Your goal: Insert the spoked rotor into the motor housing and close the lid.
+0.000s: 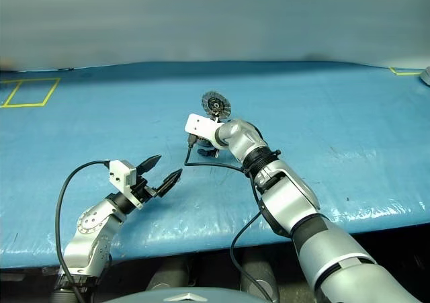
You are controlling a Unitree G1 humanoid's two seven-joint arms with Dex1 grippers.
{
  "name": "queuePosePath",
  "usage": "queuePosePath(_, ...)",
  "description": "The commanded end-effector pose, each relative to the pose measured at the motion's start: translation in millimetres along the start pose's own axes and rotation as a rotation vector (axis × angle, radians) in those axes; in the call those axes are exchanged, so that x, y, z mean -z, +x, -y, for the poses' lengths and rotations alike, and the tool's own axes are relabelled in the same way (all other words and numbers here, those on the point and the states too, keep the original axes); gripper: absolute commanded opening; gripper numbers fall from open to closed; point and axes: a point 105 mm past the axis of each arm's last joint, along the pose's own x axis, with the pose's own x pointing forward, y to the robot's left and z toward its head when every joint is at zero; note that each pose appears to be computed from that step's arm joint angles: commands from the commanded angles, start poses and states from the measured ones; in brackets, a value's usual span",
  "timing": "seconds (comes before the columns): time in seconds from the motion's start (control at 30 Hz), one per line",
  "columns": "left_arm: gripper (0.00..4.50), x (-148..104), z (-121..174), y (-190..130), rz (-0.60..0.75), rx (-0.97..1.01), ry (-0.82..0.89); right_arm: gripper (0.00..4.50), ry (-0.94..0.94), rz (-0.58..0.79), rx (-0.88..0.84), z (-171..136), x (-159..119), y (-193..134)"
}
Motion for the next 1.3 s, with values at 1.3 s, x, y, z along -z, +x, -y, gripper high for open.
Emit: queuePosePath(1.3, 4.5, -15, 5, 11, 0.012, 0.093, 0.034, 2.18, -0.572, 0.106, -0.377, -100, 27, -82)
